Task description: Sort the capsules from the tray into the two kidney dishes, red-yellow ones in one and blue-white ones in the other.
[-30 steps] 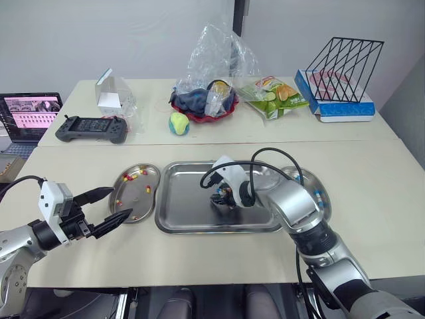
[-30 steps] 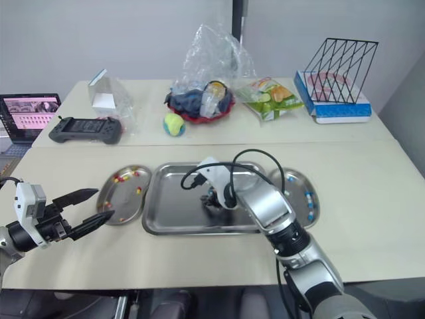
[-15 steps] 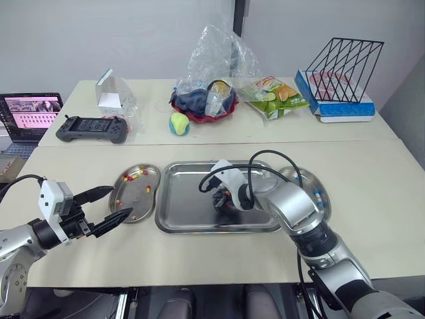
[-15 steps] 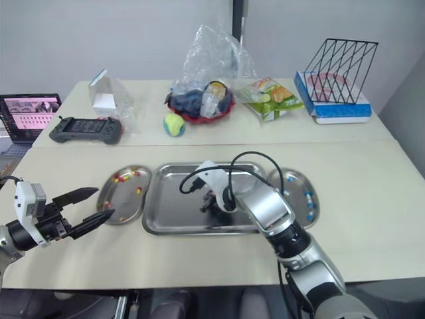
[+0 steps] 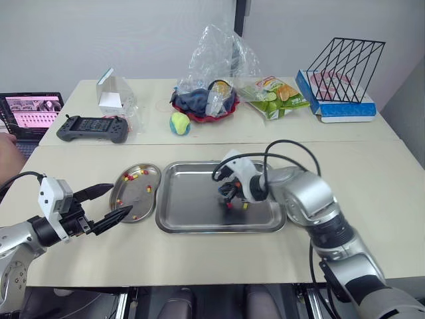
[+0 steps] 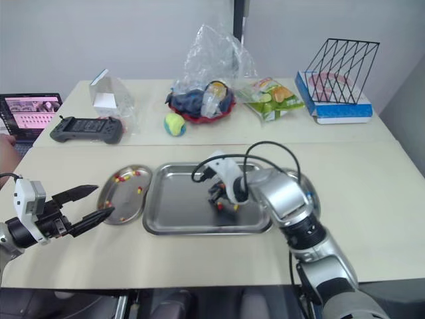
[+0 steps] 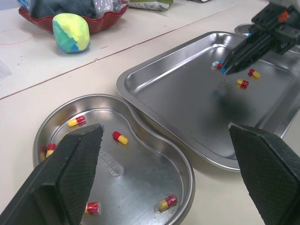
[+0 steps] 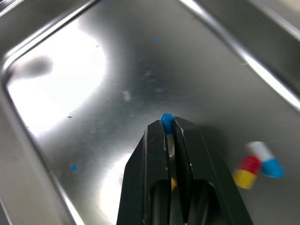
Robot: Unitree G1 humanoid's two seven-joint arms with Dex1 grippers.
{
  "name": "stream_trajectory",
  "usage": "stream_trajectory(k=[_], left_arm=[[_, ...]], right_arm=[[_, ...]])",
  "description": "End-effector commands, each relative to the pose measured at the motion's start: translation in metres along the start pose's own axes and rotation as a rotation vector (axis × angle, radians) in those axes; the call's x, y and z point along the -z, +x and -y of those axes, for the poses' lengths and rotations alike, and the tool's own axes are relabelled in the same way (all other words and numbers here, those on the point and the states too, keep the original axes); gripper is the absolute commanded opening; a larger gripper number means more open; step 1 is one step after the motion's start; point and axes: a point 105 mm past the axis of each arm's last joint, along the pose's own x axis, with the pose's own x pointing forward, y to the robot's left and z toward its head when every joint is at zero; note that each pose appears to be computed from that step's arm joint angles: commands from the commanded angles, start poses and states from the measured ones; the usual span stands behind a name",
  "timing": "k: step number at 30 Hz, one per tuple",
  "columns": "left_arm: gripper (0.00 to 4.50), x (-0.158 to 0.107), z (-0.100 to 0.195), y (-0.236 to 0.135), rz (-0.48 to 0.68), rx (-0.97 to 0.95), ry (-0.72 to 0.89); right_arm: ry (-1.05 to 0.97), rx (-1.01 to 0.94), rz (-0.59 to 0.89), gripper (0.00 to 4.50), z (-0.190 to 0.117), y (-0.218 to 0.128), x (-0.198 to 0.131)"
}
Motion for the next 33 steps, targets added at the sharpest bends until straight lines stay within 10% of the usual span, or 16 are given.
stream_trajectory(k=[1, 8, 19, 31, 33], left_arm=[[4.5, -0.006, -0.003, 0.007, 0.014, 0.031, 0.012], [4.5, -0.005, -0.005, 0.014, 0.008, 0.068, 0.01], [4.5, -0.005, -0.009, 0.02, 0.007, 0.095, 0.013], [4.5, -0.011, -0.025, 0.013, 0.012, 0.053, 0.032], [4.5, -0.013, -0.033, 0.008, 0.02, 0.013, 0.045]], right_arm=[[-0.023, 0.079, 0.041, 0.06, 0.054, -0.059, -0.007], [0.006, 0.244, -0.023, 0.06, 0.105, -0.115, 0.02], [0.013, 0.171, -0.163, 0.06, 0.09, -0.119, 0.07], [0.044, 0.359, -0.041, 4.44, 0.131, -0.16, 0.062], [0.027, 0.501, 0.1, 4.49, 0.155, -0.177, 0.052]])
